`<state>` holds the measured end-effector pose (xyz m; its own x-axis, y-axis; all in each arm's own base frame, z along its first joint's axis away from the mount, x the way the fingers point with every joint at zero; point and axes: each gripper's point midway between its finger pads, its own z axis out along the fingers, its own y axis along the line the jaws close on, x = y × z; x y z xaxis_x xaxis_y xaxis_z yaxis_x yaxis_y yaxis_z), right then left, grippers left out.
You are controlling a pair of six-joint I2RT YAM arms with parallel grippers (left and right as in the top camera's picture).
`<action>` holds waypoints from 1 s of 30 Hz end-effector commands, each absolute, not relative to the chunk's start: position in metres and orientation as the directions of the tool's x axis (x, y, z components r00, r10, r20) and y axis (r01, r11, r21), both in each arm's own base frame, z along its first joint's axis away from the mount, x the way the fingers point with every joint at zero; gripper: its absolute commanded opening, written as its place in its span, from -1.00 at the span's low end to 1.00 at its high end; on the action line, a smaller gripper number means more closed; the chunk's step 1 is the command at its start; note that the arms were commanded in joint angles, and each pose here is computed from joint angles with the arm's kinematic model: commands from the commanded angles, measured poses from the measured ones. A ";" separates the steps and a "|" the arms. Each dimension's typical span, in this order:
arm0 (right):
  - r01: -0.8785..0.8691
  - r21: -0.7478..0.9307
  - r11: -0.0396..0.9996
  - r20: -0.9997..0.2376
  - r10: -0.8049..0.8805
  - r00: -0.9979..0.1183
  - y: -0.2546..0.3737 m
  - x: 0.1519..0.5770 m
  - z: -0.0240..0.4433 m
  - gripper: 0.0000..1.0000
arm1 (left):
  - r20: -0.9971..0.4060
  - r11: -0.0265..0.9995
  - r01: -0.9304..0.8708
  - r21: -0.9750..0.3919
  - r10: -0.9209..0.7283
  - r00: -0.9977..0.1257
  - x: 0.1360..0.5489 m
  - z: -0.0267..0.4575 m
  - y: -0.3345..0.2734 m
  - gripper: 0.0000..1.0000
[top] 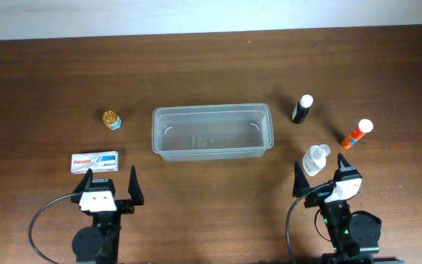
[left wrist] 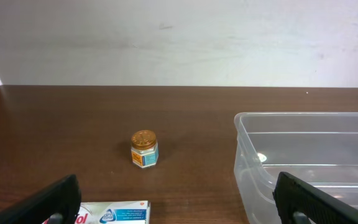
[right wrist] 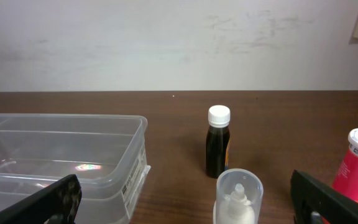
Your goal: Pack container
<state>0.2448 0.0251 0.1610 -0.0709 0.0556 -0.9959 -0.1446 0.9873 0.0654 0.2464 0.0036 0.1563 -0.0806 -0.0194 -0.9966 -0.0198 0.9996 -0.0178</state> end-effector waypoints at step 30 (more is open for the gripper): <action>-0.012 0.106 0.994 -0.699 0.066 -0.713 0.012 0.275 0.321 0.97 | -0.997 1.000 -0.026 -0.002 -0.004 -0.080 0.246 0.156 0.005 0.99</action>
